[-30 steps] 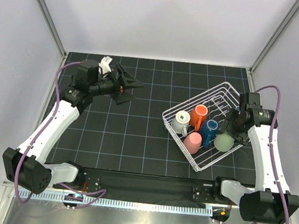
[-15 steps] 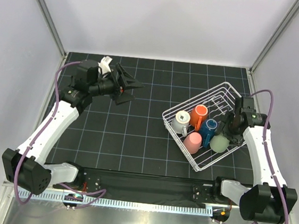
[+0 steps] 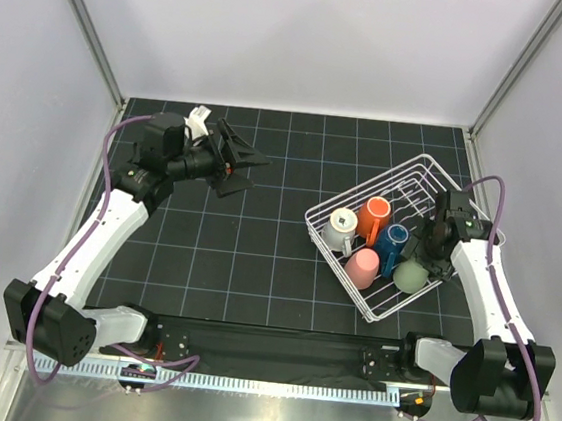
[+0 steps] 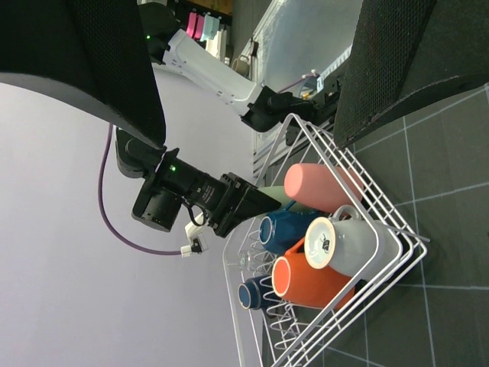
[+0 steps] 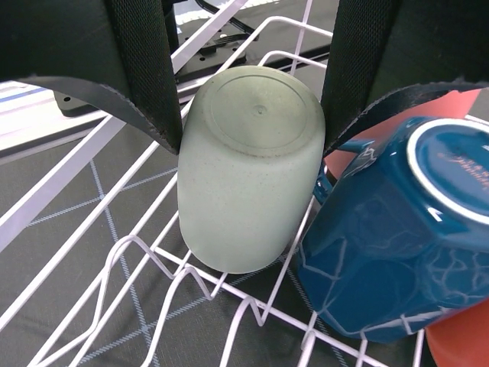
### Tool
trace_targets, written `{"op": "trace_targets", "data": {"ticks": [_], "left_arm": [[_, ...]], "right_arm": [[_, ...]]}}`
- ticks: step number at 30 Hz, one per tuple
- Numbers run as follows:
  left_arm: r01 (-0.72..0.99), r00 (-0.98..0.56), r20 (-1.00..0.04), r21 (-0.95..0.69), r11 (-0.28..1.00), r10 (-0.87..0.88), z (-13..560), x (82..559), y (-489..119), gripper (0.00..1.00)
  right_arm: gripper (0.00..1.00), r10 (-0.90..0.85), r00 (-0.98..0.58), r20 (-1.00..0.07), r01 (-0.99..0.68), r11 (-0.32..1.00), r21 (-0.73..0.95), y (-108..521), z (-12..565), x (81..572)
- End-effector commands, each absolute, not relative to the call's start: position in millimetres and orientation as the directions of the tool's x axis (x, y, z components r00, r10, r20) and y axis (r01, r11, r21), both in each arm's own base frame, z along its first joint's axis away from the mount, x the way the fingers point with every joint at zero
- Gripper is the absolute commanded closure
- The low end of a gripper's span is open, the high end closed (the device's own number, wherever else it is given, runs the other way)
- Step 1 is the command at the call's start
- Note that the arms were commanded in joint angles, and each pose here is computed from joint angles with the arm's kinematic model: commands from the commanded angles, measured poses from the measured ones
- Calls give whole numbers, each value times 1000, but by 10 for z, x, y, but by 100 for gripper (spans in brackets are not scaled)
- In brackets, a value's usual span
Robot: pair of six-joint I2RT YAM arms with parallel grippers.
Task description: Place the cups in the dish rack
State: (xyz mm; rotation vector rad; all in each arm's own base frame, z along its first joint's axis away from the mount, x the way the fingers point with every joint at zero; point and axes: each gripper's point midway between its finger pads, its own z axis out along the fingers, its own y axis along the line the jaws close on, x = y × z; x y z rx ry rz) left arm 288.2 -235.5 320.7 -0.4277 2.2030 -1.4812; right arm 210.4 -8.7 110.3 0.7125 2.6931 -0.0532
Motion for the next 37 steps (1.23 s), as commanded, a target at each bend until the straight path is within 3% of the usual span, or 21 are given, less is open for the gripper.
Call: {"op": "trace_targets", "data": {"ticks": [1,7,11,13,22,25,31,37], "left_arm": [[39,-855,-225,-926,375,-468,3289,2796,-2353,13],[36,-856,-222,-926,375,-466,3271,2779,-2349,13],[36,-855,-223,-926,375,-467,3261,2779,-2347,11],[32,-859,-218,-926,376,-464,3246,2774,-2362,10],[28,-879,-205,-924,382,-430,3178,2724,-2488,7],[23,-898,-196,-914,404,-394,3071,2672,-2596,7],[21,-921,-196,-888,459,-338,2826,2478,-2829,6],[142,-923,-268,-903,405,-275,2989,2285,-3075,5]], "right_arm": [[69,475,-794,-380,494,868,51,-131,1105,2185],[43,463,-798,-386,478,876,64,-110,1188,2196],[12,457,-787,-415,475,878,65,-134,1383,2204],[2,458,-781,-425,477,876,68,-139,1495,2203],[0,406,-767,-497,366,913,181,50,2119,2258],[0,339,-808,-482,236,935,263,376,2268,2257],[0,210,-847,-488,85,960,266,782,2346,2201],[0,126,-768,-628,-197,887,418,1228,2835,2203]]}}
